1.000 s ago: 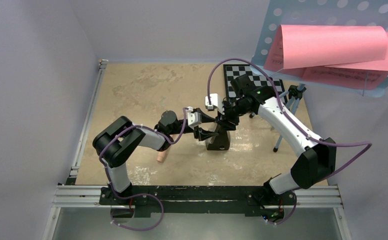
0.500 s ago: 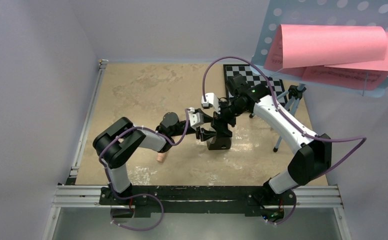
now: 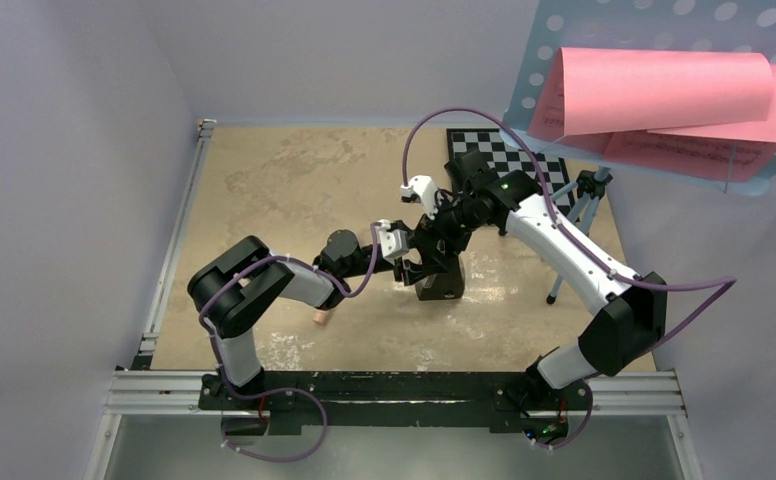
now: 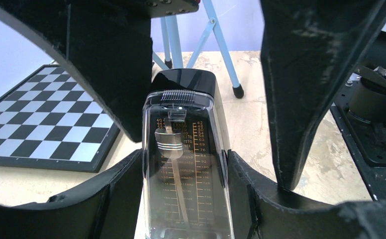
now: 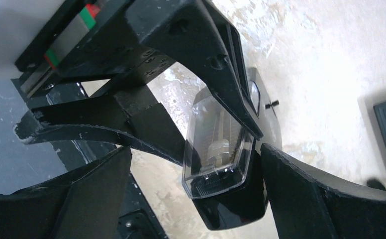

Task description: Pack up the instrument practice props

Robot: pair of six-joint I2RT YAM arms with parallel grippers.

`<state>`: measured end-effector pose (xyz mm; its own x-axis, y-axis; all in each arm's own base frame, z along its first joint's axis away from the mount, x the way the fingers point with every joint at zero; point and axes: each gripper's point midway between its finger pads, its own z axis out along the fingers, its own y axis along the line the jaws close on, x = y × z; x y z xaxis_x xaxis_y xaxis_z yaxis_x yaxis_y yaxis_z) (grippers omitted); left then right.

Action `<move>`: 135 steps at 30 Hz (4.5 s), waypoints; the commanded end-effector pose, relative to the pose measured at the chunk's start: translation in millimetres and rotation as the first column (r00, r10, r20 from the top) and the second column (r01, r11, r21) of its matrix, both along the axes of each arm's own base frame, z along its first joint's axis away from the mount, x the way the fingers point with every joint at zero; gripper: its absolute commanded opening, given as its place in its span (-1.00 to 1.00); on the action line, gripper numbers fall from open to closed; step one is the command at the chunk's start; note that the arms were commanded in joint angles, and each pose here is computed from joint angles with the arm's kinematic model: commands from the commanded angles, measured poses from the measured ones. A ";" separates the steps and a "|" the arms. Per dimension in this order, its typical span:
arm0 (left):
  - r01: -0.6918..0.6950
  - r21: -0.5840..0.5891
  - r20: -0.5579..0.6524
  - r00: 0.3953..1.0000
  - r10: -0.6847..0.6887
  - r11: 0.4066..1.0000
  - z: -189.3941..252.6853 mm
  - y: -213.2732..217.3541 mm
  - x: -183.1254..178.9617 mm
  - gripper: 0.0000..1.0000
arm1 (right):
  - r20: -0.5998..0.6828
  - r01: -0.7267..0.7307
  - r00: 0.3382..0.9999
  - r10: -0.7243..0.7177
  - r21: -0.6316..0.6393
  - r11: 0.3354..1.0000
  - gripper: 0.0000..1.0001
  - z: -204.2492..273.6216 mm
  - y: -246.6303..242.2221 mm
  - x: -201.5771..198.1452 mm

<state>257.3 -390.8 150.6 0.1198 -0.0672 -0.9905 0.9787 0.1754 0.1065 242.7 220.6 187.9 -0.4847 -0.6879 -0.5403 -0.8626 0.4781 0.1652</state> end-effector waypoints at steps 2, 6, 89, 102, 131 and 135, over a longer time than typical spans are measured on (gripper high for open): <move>-0.103 0.285 -0.137 0.979 0.147 0.953 -104.1 28.5 5.1 0.01 | -0.028 0.375 0.926 -0.376 -0.030 0.926 0.97 25.5 -13.9 12.3; -0.111 0.282 -0.132 0.979 0.153 0.953 -103.6 29.9 5.0 0.01 | -0.014 0.483 0.874 -0.486 -0.095 0.871 0.97 17.8 -25.8 19.9; 0.194 0.478 -0.326 0.945 -0.032 0.856 -53.2 104.4 -50.3 0.04 | 0.336 -0.547 0.808 0.484 0.123 0.828 -1.00 -19.7 1.3 -37.6; 0.084 0.416 -0.354 0.932 0.076 0.905 -94.3 93.3 -45.7 0.09 | 0.276 -0.520 0.837 0.471 0.136 0.844 -1.00 -20.3 0.2 -40.0; 0.046 0.382 -0.411 0.903 0.125 0.923 -106.4 59.3 -18.1 -1.00 | 0.228 -0.551 0.828 0.513 0.155 0.820 -1.00 -26.2 -1.0 -59.5; 0.067 0.356 -0.491 0.862 0.125 0.932 -105.8 56.6 -18.8 -1.00 | 0.214 -0.562 0.822 0.528 0.154 0.813 -1.00 -29.1 -1.7 -61.7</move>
<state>209.5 -320.9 21.8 -0.3774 0.3787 -0.8451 0.9243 0.2097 -0.3188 196.0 229.5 176.6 0.0664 -0.6193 -0.7824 -0.9965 -0.0809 -0.0205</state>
